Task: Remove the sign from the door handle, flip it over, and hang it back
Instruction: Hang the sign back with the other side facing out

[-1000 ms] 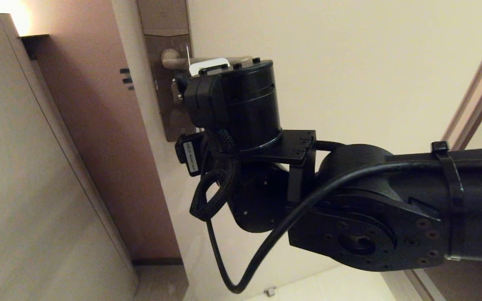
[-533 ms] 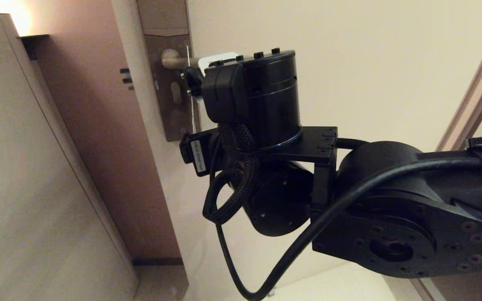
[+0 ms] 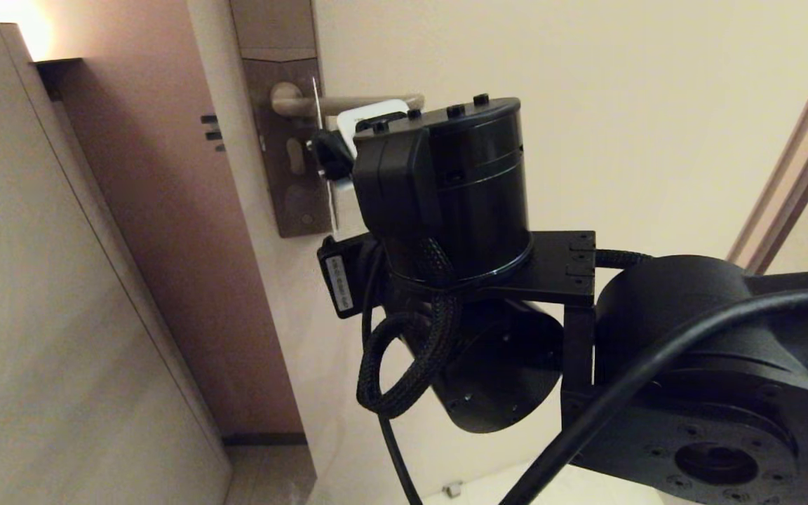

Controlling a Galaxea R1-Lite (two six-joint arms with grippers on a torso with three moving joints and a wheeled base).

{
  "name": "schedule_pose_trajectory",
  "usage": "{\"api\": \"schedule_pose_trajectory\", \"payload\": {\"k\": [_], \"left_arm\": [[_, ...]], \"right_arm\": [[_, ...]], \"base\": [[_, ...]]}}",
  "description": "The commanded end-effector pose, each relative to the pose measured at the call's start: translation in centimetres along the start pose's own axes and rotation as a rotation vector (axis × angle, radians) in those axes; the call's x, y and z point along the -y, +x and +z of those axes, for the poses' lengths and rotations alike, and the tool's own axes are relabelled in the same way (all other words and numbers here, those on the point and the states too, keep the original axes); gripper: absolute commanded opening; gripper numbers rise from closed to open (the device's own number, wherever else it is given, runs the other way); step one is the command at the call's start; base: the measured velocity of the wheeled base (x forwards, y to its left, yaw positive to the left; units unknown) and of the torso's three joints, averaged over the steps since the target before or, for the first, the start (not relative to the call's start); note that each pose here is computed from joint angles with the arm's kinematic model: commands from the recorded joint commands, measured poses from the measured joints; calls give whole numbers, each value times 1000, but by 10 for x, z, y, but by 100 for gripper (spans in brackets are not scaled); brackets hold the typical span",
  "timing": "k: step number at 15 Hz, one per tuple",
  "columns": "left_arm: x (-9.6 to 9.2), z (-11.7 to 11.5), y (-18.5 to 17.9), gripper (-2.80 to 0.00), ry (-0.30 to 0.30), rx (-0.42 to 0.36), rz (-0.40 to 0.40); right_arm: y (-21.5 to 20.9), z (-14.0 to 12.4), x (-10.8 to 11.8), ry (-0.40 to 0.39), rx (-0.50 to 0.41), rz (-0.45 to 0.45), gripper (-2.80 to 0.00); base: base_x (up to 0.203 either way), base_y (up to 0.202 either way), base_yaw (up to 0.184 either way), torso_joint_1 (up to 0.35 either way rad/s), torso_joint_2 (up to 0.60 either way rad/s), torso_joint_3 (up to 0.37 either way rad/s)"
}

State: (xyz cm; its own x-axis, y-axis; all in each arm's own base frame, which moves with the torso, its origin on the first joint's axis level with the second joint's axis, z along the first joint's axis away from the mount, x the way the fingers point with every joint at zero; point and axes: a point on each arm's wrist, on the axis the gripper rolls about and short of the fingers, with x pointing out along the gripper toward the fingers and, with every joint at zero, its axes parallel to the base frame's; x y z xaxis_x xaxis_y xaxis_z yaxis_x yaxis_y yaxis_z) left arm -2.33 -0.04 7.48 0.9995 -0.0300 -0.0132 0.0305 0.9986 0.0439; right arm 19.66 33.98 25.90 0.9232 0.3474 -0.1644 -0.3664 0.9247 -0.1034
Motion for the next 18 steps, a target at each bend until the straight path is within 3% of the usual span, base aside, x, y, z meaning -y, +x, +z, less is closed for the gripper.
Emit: {"api": "schedule_pose_trajectory", "payload": {"k": [1,11,18], "left_arm": [[0,0,0,-280,0,-1,1],[0,0,0,-280,0,-2,1],[0,0,0,-280,0,-1,0]], "right_arm": [[-1,1,1,2,3,-4,-280],[2,0,-3,-1,8,1,-280],[32,-6,-30,31,48,0,-280]], "base": [[0,0,0,0,0,0],[0,0,0,0,0,0],[0,0,0,0,0,0]]}}
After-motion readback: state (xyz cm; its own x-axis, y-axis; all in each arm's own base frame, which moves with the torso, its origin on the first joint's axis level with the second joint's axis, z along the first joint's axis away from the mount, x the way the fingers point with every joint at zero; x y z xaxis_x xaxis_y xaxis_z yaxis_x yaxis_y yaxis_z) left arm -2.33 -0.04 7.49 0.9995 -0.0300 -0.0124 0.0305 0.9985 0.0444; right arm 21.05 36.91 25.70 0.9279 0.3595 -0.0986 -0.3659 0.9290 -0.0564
